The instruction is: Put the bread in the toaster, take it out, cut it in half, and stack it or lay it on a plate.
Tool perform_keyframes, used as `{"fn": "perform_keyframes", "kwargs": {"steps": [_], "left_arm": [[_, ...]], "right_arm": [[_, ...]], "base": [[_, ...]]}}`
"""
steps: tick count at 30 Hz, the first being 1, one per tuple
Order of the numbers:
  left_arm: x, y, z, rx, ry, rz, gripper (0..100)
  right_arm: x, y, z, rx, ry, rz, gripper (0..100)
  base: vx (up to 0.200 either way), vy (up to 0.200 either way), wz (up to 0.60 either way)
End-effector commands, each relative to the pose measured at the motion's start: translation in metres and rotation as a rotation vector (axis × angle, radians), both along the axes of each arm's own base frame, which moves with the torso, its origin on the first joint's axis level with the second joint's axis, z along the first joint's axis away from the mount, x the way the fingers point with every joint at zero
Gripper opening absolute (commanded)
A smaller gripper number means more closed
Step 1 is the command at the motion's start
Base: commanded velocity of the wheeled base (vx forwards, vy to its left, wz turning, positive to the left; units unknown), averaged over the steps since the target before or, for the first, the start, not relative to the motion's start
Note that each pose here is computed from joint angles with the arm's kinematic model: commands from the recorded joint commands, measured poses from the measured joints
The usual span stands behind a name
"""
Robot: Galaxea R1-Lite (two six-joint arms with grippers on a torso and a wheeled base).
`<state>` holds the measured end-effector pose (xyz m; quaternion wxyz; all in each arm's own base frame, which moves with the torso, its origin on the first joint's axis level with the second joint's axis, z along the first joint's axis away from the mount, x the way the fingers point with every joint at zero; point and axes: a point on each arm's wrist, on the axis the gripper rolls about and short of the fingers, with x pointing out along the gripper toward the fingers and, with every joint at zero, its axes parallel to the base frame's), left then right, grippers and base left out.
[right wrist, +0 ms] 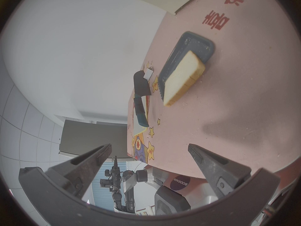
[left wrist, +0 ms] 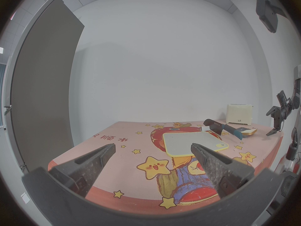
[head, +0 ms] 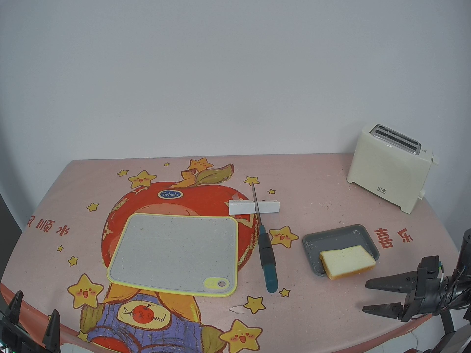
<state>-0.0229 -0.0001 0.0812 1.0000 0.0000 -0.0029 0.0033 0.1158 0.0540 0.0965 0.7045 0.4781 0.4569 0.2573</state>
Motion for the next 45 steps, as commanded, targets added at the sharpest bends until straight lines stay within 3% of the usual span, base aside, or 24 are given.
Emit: {"fn": "perform_keyframes", "kwargs": {"steps": [1, 8, 13, 20, 29, 30, 33, 45], "left_arm": [[0.0, 0.0, -0.005, 0.0, 0.004, 0.001, 100], [0.0, 0.0, -0.005, 0.0, 0.004, 0.001, 100], [0.0, 0.0, -0.005, 0.0, 0.004, 0.001, 100], [0.0, 0.0, -0.005, 0.0, 0.004, 0.001, 100], [0.0, 0.0, -0.005, 0.0, 0.004, 0.001, 100], [0.0, 0.0, -0.005, 0.0, 0.004, 0.001, 100], [0.0, 0.0, -0.005, 0.0, 0.004, 0.001, 100], [0.0, 0.0, -0.005, 0.0, 0.004, 0.001, 100]], "right_arm": [[0.005, 0.011, -0.01, -0.026, 0.074, 0.065, 100], [0.006, 0.022, -0.004, -0.004, 0.029, 0.132, 100], [0.006, 0.022, -0.006, 0.009, 0.046, 0.172, 100], [0.005, 0.021, -0.012, 0.003, 0.09, 0.165, 100], [0.005, 0.016, -0.005, 0.06, 0.11, 0.094, 100], [0.006, 0.016, -0.002, 0.1, 0.111, 0.074, 100], [0.008, 0.016, 0.001, 0.128, 0.107, 0.05, 100], [0.027, 0.006, -0.004, 0.118, 0.139, -0.069, 100]], "base": [[0.0, 0.0, 0.0], [0.0, 0.0, 0.0], [0.0, 0.0, 0.0], [0.0, 0.0, 0.0], [0.0, 0.0, 0.0], [0.0, 0.0, 0.0], [0.0, 0.0, 0.0], [0.0, 0.0, 0.0]]}}
